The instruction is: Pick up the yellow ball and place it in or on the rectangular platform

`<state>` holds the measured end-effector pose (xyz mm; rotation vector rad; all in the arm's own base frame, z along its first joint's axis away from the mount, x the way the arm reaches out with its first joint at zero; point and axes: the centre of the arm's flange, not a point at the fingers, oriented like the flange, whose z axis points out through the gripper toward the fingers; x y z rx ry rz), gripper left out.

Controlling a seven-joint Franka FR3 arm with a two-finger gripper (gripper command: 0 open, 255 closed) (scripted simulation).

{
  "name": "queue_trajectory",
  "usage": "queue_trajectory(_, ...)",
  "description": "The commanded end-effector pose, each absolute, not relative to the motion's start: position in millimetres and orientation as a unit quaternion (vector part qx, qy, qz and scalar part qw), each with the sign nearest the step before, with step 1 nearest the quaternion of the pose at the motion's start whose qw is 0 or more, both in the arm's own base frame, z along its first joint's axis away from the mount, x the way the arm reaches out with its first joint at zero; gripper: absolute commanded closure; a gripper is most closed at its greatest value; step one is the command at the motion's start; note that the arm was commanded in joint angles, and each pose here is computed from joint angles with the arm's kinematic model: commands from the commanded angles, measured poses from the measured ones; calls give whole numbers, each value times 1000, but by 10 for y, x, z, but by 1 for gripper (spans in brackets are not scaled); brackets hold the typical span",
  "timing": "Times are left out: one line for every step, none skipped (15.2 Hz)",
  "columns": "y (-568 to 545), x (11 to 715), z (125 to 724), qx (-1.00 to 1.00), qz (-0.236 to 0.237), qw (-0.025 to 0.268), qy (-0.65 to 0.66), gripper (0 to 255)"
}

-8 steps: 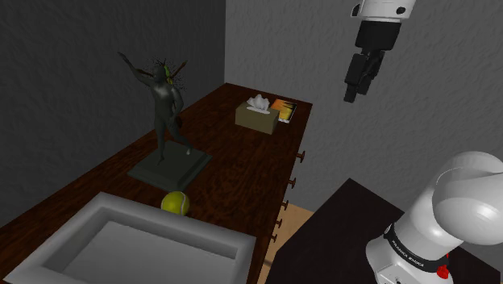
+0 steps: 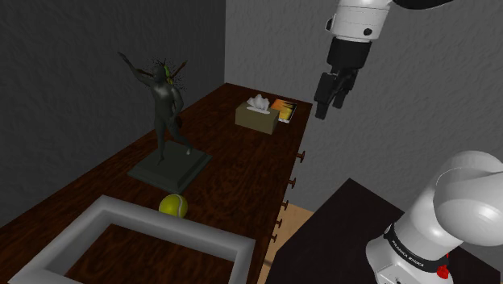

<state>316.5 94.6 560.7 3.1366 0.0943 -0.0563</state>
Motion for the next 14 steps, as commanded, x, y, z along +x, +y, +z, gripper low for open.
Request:
queue_trajectory(1197,3174,5484,1000,-8,6,28,0)
queue_trajectory(1315,3200,5425,1000,-4,8,28,0)
queue_trajectory(1432,3226,5366,1000,0,10,27,0)
queue_trajectory(1550,3254,5306,1000,4,13,27,0)
queue_trajectory(1667,3281,5246,1000,8,15,26,0)
queue_trajectory(1784,3310,5186,999,13,17,26,0)
queue_trajectory(1900,3339,5125,999,17,19,25,0)
queue_trajectory(2016,3368,5064,999,21,22,25,0)
queue_trajectory(2132,3398,5003,999,25,24,24,0)
queue_trajectory(2248,3429,4942,999,30,26,24,0)
queue_trajectory(2363,3461,4881,999,34,28,23,0)
queue_trajectory(2478,3493,4819,999,38,31,23,0)
queue_trajectory(2593,3526,4757,998,42,33,22,0)
queue_trajectory(2707,3559,4695,998,46,35,22,0)
